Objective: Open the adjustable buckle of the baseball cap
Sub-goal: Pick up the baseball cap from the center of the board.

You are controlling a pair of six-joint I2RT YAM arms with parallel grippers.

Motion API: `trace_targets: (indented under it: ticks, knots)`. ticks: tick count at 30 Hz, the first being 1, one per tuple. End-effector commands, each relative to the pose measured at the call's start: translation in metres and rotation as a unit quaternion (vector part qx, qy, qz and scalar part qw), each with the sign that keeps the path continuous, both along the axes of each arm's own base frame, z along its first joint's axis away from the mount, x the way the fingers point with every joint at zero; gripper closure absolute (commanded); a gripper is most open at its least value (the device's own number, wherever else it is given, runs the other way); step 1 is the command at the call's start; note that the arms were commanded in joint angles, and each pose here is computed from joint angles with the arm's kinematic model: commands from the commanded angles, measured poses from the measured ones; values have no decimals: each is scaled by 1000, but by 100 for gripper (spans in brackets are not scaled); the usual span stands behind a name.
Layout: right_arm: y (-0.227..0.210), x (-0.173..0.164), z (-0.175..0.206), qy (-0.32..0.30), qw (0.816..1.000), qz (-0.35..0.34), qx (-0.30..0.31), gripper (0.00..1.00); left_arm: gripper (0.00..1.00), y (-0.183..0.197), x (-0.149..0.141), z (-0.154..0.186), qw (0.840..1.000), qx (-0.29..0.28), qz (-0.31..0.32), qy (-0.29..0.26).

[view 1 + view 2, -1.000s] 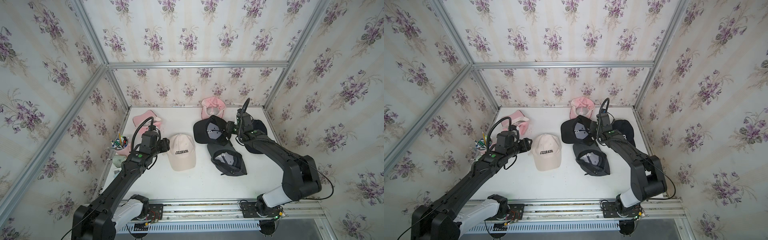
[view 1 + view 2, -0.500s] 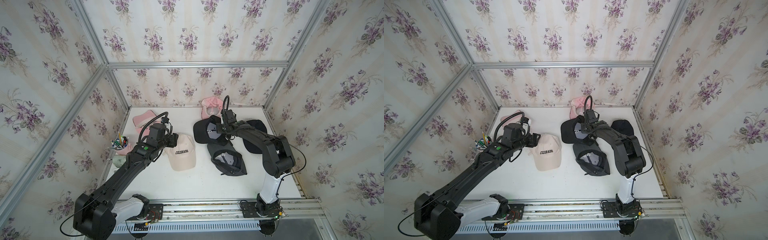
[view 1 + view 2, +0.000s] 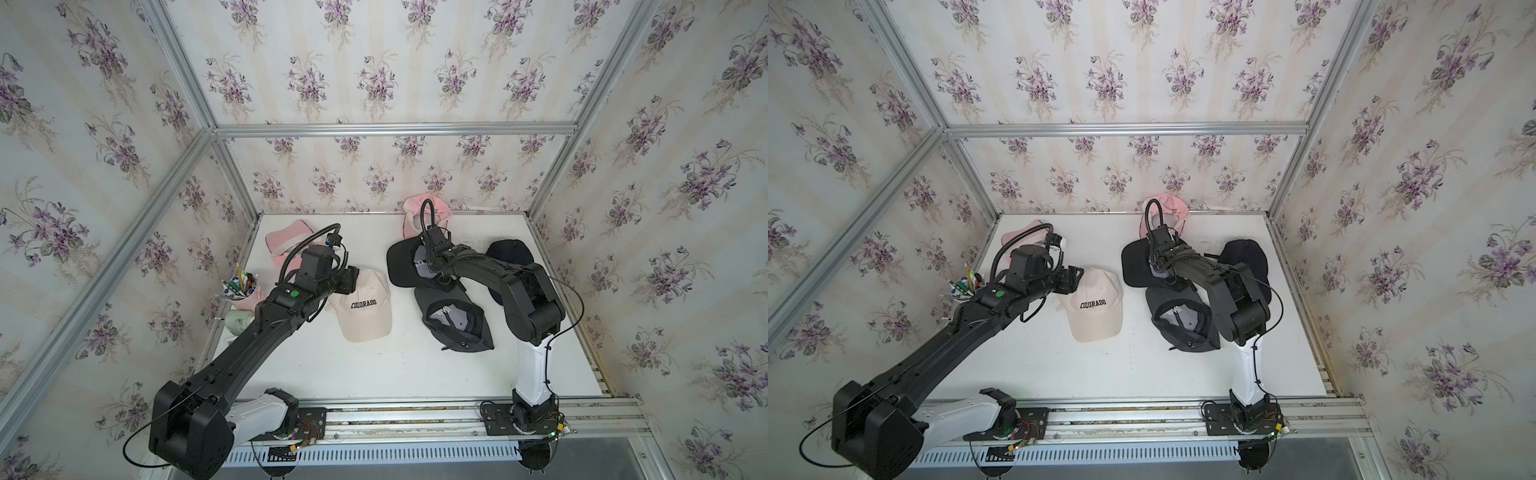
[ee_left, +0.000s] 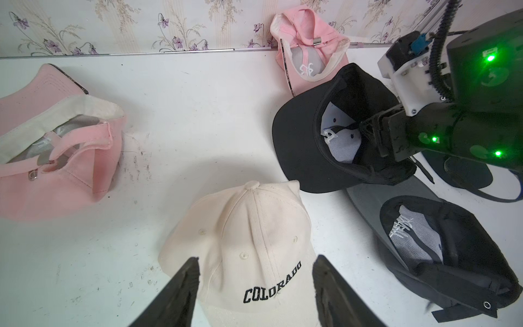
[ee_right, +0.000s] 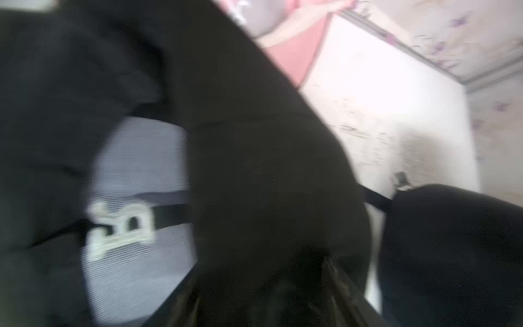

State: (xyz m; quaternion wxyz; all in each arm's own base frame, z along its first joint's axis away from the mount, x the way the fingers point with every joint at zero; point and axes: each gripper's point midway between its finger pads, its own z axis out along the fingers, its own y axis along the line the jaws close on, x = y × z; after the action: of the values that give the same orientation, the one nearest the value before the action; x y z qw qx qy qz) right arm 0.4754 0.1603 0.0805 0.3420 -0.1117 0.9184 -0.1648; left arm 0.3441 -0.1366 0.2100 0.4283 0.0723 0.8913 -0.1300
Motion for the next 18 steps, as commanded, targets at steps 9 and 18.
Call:
trace_targets:
  ticks: [9, 18]
  knots:
    - [3, 5, 62, -93, 995, 22, 26, 91, 35, -4, 8, 27, 999, 11, -19, -40]
    - [26, -9, 126, -141, 980, 100, 100, 100, 33, -21, 7, 75, 988, 32, -97, -119]
